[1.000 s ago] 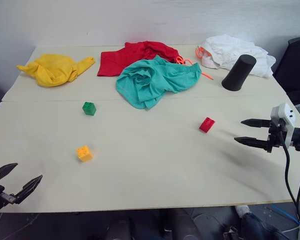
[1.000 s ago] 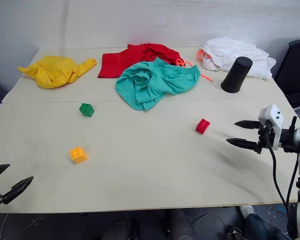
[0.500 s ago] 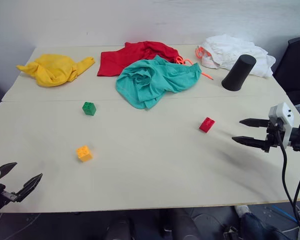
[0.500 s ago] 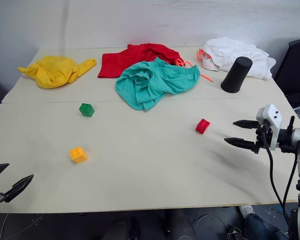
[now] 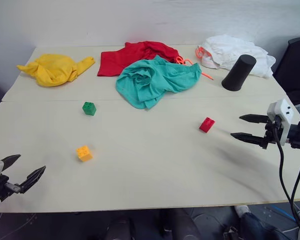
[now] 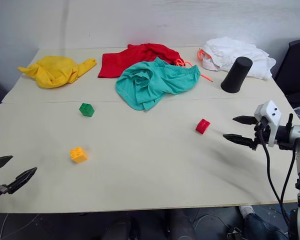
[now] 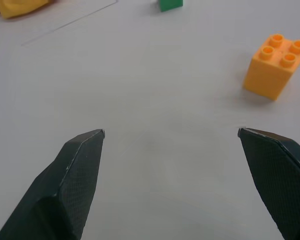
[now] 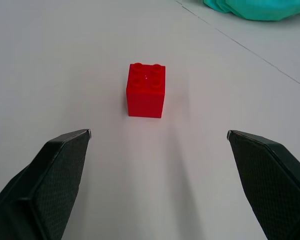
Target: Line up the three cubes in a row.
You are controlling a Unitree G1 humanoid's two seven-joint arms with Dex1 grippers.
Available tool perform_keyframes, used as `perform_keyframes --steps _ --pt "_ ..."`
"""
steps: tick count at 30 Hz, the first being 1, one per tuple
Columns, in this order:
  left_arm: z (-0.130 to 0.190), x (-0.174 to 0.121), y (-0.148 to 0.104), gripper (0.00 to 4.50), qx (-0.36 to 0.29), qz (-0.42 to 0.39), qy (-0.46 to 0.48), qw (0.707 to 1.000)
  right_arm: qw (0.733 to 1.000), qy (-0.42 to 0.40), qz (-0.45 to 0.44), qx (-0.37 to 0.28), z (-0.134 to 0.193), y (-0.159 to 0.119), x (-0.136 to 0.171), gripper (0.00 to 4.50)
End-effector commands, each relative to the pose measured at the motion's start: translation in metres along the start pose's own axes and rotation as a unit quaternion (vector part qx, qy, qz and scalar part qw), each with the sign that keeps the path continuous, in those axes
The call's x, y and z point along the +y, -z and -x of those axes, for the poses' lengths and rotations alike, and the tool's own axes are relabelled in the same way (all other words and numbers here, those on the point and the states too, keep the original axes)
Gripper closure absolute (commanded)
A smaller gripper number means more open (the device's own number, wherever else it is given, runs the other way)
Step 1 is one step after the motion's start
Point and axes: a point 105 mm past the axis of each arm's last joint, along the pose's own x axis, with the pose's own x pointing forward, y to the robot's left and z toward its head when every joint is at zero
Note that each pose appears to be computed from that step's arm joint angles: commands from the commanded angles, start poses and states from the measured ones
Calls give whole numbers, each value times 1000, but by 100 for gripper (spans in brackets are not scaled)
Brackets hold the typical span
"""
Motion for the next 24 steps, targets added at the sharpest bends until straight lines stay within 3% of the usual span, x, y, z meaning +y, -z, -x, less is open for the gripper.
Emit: perform_keyframes --steps 1,4,8,13,19,22,24 --pt "-19 -45 -46 1 -46 -12 132 990 999 -16 27 -29 -13 -26 2 0" --pt "-30 -84 -77 1 -63 -25 265 962 998 -42 29 -21 -33 -29 7 0" --pt "-38 -114 -104 1 -70 -51 378 922 999 -45 27 -2 -54 -25 5 0" --pt "-49 -131 -129 1 -82 -87 439 891 999 -26 19 19 -74 -12 0 0" --pt "-62 -143 -146 1 -105 -110 464 873 999 -15 11 35 -94 2 1 0" --pt "-64 -147 -147 0 -106 -119 470 868 999 -17 8 26 -96 3 2 61" --pt "-64 -147 -147 0 -104 -124 472 867 999 -28 7 23 -95 3 5 127"
